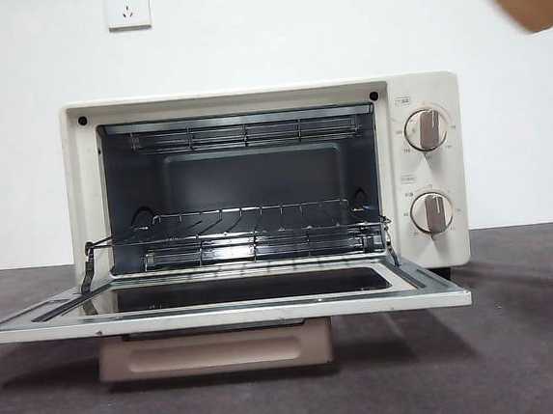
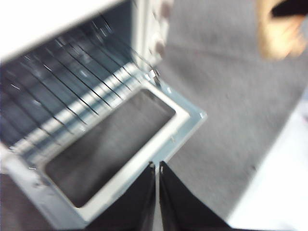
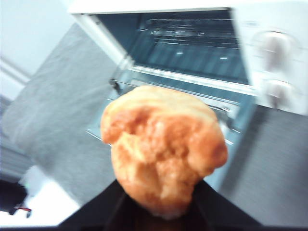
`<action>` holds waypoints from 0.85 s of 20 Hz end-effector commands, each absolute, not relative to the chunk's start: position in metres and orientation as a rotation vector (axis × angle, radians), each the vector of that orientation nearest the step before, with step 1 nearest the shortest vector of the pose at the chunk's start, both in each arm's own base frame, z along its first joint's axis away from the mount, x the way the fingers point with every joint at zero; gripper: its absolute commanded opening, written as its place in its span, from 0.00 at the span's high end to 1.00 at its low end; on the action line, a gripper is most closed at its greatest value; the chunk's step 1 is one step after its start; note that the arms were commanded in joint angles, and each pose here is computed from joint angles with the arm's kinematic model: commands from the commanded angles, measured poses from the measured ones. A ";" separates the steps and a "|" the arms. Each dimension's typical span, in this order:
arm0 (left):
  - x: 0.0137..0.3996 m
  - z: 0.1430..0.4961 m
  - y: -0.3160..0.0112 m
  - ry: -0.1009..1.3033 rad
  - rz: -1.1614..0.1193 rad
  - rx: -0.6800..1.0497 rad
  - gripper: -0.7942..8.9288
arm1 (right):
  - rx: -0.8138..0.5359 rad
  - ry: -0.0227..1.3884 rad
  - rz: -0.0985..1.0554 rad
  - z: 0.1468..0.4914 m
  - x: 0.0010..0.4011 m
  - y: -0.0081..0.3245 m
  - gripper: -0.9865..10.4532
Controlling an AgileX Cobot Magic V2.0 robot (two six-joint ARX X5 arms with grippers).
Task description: The left arm flap open the oven, the right arm pick bread and place it into oven, the left arm flap close the oven
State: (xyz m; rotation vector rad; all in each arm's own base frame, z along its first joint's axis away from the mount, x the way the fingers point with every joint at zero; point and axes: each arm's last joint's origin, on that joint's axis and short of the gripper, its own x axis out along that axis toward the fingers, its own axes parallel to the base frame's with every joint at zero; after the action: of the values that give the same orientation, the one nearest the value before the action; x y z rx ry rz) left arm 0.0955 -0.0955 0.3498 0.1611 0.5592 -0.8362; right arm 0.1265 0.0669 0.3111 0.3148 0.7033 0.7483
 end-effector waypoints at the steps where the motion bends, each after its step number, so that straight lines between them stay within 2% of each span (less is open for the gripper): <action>1: 0.079 0.361 -0.079 0.473 -0.809 0.124 0.90 | 0.352 0.726 0.795 0.312 0.141 0.087 0.83; 8: 0.054 0.365 -0.053 0.429 -0.765 0.060 0.90 | 0.397 0.761 0.728 0.293 0.169 0.137 0.83; 13: 0.050 0.362 -0.049 0.457 -0.758 0.055 0.90 | 0.405 0.744 0.690 0.274 0.190 0.168 0.83; 17: 0.049 0.360 -0.049 0.477 -0.755 0.054 0.90 | 0.472 0.694 0.650 0.255 0.215 0.190 0.83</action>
State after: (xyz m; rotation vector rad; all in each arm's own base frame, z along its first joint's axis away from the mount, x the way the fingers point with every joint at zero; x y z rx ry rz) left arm 0.0491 -0.0481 0.3572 0.0647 0.4900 -0.7490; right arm 0.2120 0.1850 0.2509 0.4318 0.7102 0.6471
